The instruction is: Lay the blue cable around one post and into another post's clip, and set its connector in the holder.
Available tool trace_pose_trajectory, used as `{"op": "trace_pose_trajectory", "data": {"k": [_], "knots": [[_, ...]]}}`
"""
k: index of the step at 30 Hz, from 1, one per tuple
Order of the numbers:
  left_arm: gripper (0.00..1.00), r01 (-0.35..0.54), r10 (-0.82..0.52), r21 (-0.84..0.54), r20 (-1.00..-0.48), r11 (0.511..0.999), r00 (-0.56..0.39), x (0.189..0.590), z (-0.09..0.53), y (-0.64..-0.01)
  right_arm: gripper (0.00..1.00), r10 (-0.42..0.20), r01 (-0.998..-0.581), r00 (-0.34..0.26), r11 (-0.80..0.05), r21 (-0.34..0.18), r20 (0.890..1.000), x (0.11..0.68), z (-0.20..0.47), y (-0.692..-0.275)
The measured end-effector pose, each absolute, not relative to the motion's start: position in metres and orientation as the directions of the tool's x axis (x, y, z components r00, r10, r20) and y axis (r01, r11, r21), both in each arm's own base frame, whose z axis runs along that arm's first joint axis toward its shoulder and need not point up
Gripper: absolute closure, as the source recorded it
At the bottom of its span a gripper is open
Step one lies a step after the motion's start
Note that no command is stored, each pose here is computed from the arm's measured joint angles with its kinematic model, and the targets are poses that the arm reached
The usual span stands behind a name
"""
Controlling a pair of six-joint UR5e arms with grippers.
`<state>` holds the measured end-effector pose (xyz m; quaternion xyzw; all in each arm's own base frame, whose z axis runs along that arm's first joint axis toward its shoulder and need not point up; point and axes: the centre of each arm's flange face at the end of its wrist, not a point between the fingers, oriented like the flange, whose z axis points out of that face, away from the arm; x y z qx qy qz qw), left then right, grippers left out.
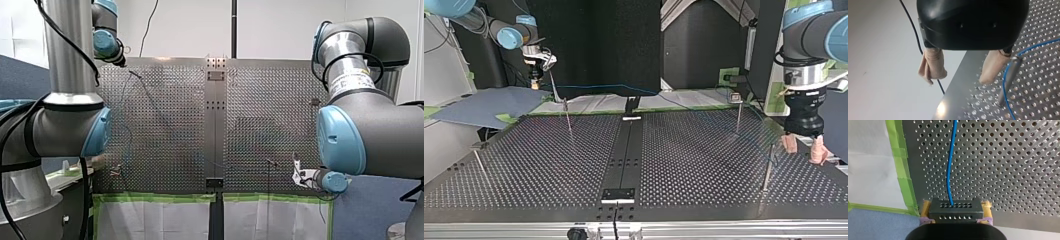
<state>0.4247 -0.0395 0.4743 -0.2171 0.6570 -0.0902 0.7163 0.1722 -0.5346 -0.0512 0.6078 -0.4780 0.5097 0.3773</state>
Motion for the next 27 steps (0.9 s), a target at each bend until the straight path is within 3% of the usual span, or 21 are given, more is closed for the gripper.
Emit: {"op": "trace_pose_trajectory", "data": {"k": [27], "knots": [[0.0,-0.125,-0.181,-0.179,-0.983,0.976,-0.005,0.419,0.546,-0.068,1.0,-0.192,-0.965,0.024,-0.26,-0.028,0.981,0.173,-0.05,-0.537]]}}
